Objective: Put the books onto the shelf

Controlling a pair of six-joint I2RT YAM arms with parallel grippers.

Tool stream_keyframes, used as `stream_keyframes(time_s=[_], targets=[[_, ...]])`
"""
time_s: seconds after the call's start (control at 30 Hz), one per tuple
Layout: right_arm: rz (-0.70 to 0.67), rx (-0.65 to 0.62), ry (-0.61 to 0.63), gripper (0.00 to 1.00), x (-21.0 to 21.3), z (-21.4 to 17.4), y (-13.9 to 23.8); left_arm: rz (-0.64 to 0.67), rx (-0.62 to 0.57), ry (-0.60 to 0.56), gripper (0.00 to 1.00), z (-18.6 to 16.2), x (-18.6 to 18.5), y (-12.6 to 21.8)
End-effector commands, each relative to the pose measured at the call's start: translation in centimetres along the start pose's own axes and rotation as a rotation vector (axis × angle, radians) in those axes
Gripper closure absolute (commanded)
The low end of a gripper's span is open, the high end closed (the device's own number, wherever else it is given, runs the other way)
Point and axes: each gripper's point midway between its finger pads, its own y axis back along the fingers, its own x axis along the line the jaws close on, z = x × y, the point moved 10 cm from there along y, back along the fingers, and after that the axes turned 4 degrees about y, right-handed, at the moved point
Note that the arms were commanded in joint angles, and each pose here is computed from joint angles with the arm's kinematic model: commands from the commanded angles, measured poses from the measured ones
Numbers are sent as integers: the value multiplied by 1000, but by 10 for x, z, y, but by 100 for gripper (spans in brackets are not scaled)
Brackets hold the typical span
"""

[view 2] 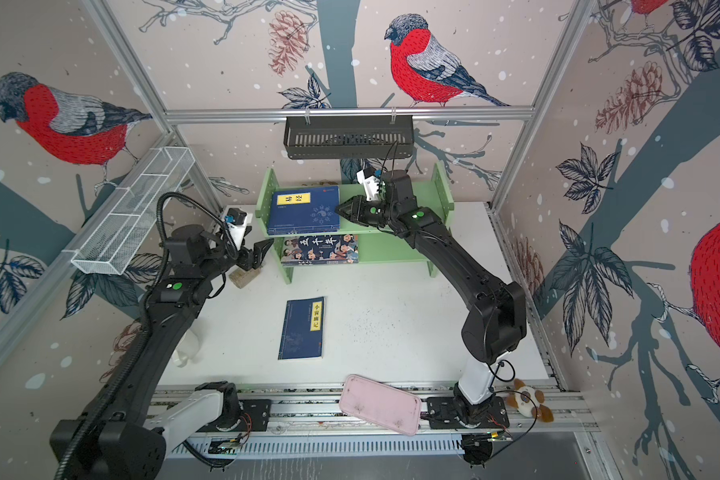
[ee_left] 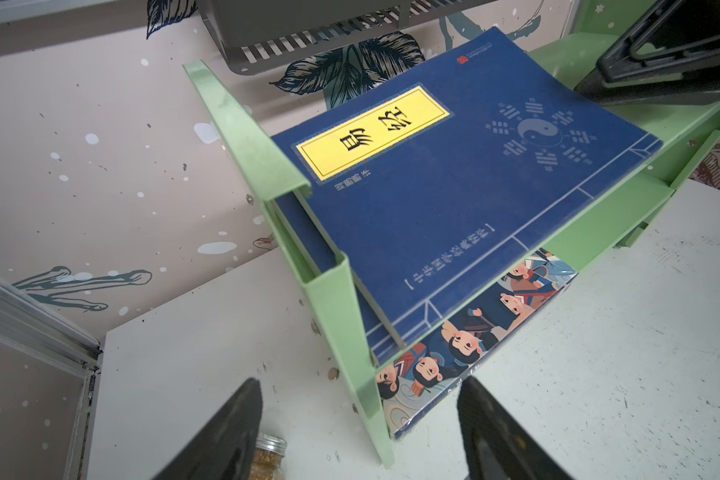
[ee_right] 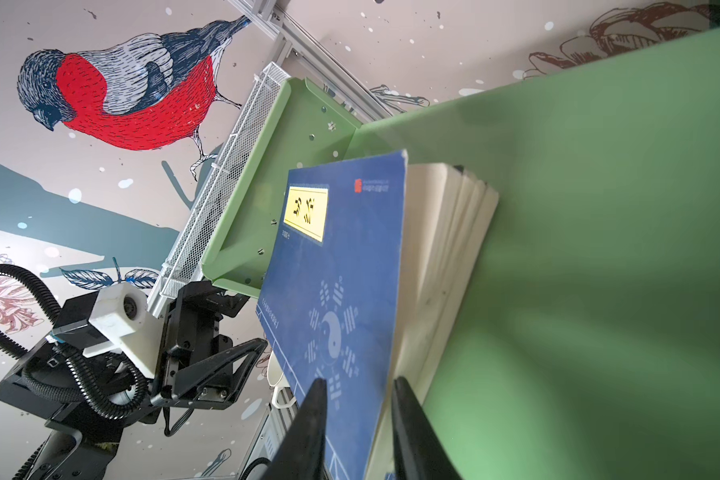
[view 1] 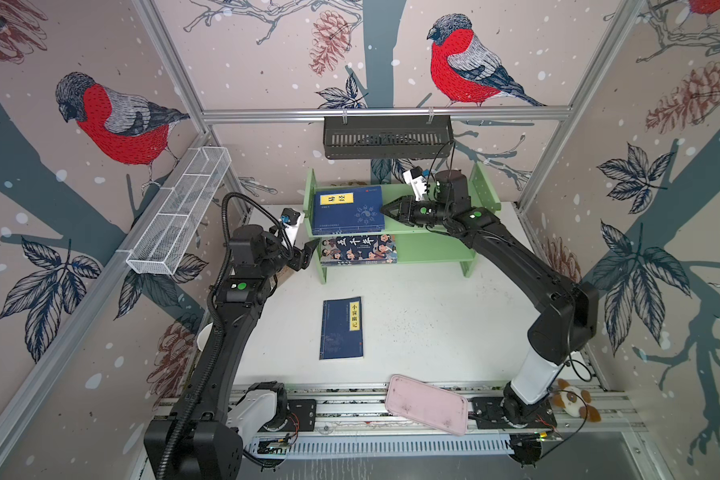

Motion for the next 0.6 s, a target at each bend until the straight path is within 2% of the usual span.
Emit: stream_keyframes(time_s=[0.0, 0.57], targets=[[15, 6, 22, 75, 1, 1, -3, -11, -54, -26, 25, 6, 1, -2], [27, 29, 21, 79, 3, 2, -8, 40, -73, -17, 28, 9, 6, -5]])
